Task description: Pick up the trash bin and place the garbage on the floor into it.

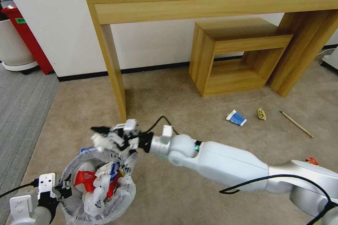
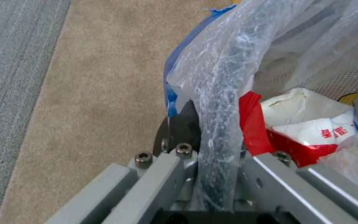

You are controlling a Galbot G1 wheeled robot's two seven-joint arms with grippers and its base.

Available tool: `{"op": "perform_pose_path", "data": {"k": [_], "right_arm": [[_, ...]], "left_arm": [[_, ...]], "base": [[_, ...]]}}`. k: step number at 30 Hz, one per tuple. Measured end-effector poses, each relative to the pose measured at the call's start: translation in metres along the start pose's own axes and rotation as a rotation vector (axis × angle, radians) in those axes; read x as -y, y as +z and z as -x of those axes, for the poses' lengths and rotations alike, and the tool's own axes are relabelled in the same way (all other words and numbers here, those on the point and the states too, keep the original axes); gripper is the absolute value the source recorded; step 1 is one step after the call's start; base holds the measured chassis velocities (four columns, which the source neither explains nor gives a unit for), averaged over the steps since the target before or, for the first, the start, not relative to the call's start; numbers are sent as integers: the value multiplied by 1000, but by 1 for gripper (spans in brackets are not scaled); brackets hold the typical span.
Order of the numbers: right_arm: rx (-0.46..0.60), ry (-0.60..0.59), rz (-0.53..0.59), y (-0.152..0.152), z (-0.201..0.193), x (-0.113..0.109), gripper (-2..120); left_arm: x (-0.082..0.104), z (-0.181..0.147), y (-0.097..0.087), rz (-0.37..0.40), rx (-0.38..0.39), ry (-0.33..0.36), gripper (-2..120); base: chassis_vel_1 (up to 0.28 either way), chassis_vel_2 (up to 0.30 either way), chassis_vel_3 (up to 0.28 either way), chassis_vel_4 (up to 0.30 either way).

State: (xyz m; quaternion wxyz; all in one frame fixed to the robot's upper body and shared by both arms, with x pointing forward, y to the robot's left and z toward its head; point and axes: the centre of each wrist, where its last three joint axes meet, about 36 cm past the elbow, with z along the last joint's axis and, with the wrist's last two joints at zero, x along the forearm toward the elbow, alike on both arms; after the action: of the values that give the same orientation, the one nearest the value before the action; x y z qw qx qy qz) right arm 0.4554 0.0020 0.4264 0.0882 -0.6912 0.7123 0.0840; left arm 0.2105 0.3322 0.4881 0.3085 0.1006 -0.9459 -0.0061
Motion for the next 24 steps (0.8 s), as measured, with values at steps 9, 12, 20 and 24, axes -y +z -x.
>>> {"op": "perform_pose_path", "data": {"k": [9, 12, 20, 24], "right_arm": [[-120, -40, 56, 68, -1, -34, 0], [-137, -34, 65, 83, 0, -43, 0], [-154, -32, 34, 89, -8, -40, 7], [-159, -32, 43, 85, -9, -39, 20]], "left_arm": [[1, -7, 4, 2, -7, -12, 0], [0, -10, 2, 6, -1, -17, 0], [-1, -16, 6, 6, -9, -26, 0], [-1, -18, 5, 5, -8, -28, 0]], "base": [[0, 0, 0, 0], [0, 0, 0, 0], [0, 0, 0, 0], [0, 0, 0, 0]]}}
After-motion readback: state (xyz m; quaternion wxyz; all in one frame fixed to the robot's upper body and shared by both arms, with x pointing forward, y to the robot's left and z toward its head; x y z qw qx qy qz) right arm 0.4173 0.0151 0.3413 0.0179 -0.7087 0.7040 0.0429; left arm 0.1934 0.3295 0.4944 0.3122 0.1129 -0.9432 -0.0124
